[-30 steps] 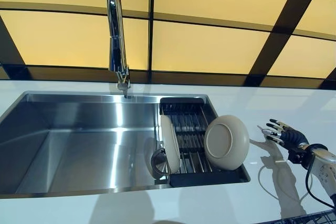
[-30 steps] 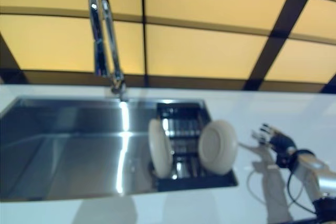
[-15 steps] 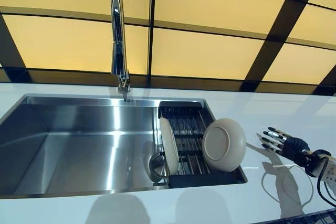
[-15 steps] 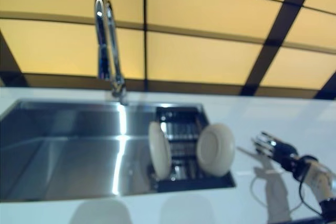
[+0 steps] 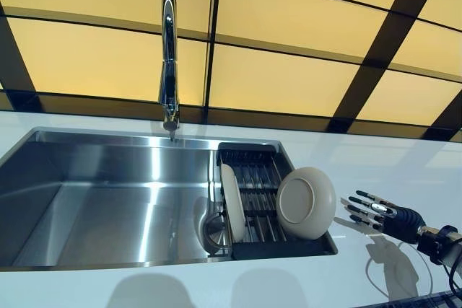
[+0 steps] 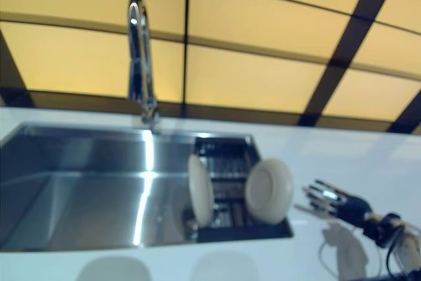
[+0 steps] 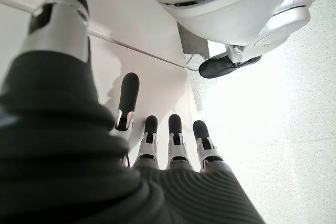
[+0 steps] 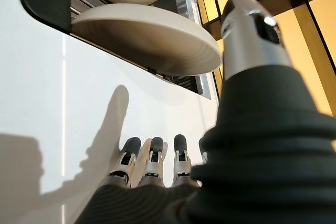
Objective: Take plates into dishwasher
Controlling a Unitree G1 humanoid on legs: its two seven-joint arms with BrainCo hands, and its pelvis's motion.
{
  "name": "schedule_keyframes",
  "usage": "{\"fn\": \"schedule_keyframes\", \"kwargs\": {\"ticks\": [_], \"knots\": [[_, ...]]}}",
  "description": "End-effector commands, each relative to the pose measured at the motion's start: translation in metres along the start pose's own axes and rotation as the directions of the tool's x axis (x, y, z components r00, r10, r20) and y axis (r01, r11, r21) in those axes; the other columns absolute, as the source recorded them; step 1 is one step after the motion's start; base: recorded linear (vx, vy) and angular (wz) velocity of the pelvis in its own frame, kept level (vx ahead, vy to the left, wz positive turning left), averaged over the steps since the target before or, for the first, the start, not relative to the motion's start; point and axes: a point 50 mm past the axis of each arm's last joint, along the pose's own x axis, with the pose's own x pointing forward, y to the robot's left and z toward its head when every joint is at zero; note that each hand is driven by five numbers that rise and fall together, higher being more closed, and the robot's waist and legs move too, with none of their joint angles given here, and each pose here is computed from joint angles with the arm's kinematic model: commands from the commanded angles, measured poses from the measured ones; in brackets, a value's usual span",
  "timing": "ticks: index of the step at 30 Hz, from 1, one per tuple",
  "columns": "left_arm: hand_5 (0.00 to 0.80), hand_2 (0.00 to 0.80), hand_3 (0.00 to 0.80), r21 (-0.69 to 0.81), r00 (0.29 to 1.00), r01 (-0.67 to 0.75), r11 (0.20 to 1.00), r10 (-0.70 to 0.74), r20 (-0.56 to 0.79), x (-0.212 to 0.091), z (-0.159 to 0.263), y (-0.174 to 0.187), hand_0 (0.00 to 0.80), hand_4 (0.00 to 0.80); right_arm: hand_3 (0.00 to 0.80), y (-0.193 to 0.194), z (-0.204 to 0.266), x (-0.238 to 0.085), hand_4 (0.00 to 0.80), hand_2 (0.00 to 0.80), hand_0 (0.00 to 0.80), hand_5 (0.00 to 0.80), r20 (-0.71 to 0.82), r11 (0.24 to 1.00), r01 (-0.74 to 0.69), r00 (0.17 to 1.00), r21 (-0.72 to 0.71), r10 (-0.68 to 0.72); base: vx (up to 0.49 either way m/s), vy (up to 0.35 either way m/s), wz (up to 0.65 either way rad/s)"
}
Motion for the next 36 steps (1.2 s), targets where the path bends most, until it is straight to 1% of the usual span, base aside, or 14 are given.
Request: {"fn": "schedule_keyframes", "kwargs": {"ticks": [1, 5, 9, 11, 16, 18, 27, 31, 33, 34, 36], "knots": [[0.000, 0.000, 0.000, 0.008, 0.989, -0.049, 0.999, 0.047, 0.140, 0.006, 0.041, 0.019, 0.000, 0.000, 0.000, 0.006, 0.004, -0.001, 0.000, 0.000, 0.000, 0.000, -0.037, 0.995, -0.039, 0.999, -0.089, 0.035, 0.000, 0.000, 0.00], [0.000, 0.000, 0.000, 0.007, 0.988, -0.048, 0.999, 0.046, 0.146, 0.006, 0.042, 0.019, 0.000, 0.000, 0.000, 0.008, 0.005, 0.001, 0.000, 0.000, 0.000, 0.000, -0.033, 0.994, -0.027, 0.999, -0.102, 0.024, 0.000, 0.000, 0.00], [0.000, 0.000, 0.000, 0.007, 0.987, -0.043, 0.999, 0.042, 0.154, 0.006, 0.043, 0.016, 0.000, 0.000, 0.000, 0.009, 0.007, 0.005, 0.000, 0.000, 0.000, 0.000, -0.011, 0.996, 0.028, 1.000, -0.084, -0.029, 0.000, 0.000, 0.00], [0.000, 0.000, 0.000, 0.007, 0.987, -0.043, 0.999, 0.041, 0.155, 0.006, 0.044, 0.016, 0.000, 0.000, 0.000, 0.010, 0.007, 0.006, 0.000, 0.000, 0.000, 0.000, -0.008, 0.996, 0.031, 0.999, -0.081, -0.032, 0.000, 0.000, 0.00], [0.000, 0.000, 0.000, 0.003, 0.987, -0.041, 0.999, 0.040, 0.153, 0.007, 0.044, 0.013, 0.000, 0.000, 0.000, 0.014, 0.010, 0.014, 0.000, 0.000, 0.000, 0.000, 0.055, 0.991, 0.124, 0.991, -0.043, -0.122, 0.000, 0.000, 0.00], [0.000, 0.000, 0.000, 0.000, 0.988, -0.039, 0.999, 0.039, 0.152, 0.007, 0.044, 0.012, 0.000, 0.000, 0.000, 0.017, 0.012, 0.016, 0.000, 0.000, 0.000, 0.000, 0.082, 0.990, 0.141, 0.987, -0.018, -0.139, 0.000, 0.000, 0.00], [0.000, 0.000, 0.000, -0.016, 0.988, -0.034, 0.999, 0.036, 0.153, 0.008, 0.047, 0.007, 0.000, 0.000, 0.000, 0.039, 0.024, 0.027, 0.000, 0.000, 0.000, 0.000, 0.188, 0.971, 0.232, 0.958, -0.064, -0.217, -0.014, 0.026, -0.07], [0.000, 0.000, 0.000, -0.019, 0.987, -0.030, 0.999, 0.033, 0.158, 0.009, 0.050, 0.006, 0.000, 0.000, 0.000, 0.047, 0.024, 0.030, 0.000, 0.000, 0.000, 0.000, 0.200, 0.971, 0.236, 0.954, -0.045, -0.222, -0.004, 0.007, -0.01], [0.000, 0.000, 0.000, -0.015, 0.986, -0.028, 1.000, 0.030, 0.162, 0.009, 0.051, 0.004, 0.000, 0.000, 0.000, 0.058, 0.020, 0.034, 0.000, 0.000, 0.000, 0.000, 0.177, 0.984, 0.176, 0.970, -0.042, -0.166, 0.000, 0.000, 0.00], [0.000, 0.000, 0.000, -0.015, 0.986, -0.027, 1.000, 0.029, 0.162, 0.009, 0.051, 0.004, 0.000, 0.000, 0.000, 0.059, 0.019, 0.034, 0.000, 0.000, 0.000, 0.000, 0.171, 0.985, 0.169, 0.972, -0.042, -0.159, 0.000, 0.000, 0.00], [0.000, 0.000, 0.000, -0.017, 0.986, -0.024, 1.000, 0.027, 0.164, 0.009, 0.053, 0.004, 0.000, 0.000, 0.000, 0.070, 0.011, 0.037, 0.000, 0.000, 0.000, 0.000, 0.139, 0.988, 0.129, 0.983, -0.086, -0.116, 0.000, 0.000, 0.00]]}}
